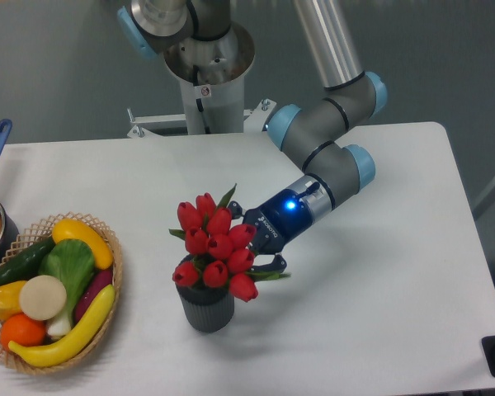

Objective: Insert the flowers into the vase
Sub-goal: 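Push the tulips down into the vase and open the gripper, then withdraw the open gripper up and away from the tulips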

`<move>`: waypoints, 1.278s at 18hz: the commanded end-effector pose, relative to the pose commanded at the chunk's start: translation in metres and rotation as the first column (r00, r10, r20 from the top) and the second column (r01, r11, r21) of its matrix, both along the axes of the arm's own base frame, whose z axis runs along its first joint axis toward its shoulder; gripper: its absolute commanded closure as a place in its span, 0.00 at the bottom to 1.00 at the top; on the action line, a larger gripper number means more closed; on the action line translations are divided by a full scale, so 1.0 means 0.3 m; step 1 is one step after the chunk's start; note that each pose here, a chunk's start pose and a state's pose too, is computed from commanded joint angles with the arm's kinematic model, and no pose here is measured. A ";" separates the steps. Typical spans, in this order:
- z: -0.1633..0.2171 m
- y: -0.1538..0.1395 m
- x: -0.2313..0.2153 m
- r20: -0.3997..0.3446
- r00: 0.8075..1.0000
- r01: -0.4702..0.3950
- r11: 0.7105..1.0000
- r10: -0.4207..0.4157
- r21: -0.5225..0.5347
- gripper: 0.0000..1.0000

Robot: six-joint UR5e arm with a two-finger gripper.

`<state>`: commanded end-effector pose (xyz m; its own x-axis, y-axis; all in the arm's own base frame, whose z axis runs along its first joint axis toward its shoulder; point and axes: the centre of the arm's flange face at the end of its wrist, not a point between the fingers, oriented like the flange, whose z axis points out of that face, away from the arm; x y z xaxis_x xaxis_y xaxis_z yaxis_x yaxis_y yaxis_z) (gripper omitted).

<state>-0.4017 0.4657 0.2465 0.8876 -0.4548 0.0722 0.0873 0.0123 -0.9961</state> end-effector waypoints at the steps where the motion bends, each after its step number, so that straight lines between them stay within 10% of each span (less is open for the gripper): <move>1: -0.006 -0.004 0.002 -0.016 1.000 -0.003 1.000 0.003 0.006 0.21; 4: -0.003 -0.009 -0.001 -0.040 0.999 -0.007 1.000 0.007 0.017 0.00; 8: 0.019 -0.033 -0.024 -0.118 0.993 -0.024 0.999 0.018 -0.047 0.00; 16: 0.204 -0.103 -0.235 -0.389 0.919 -0.138 0.979 0.069 -0.152 0.00; 23: 0.470 -0.376 -0.402 -0.528 0.824 -0.350 0.918 0.207 -0.187 0.00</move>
<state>-0.5222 0.3529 0.3876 0.9228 -0.2090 -0.3236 -0.3761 -0.3079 -0.8739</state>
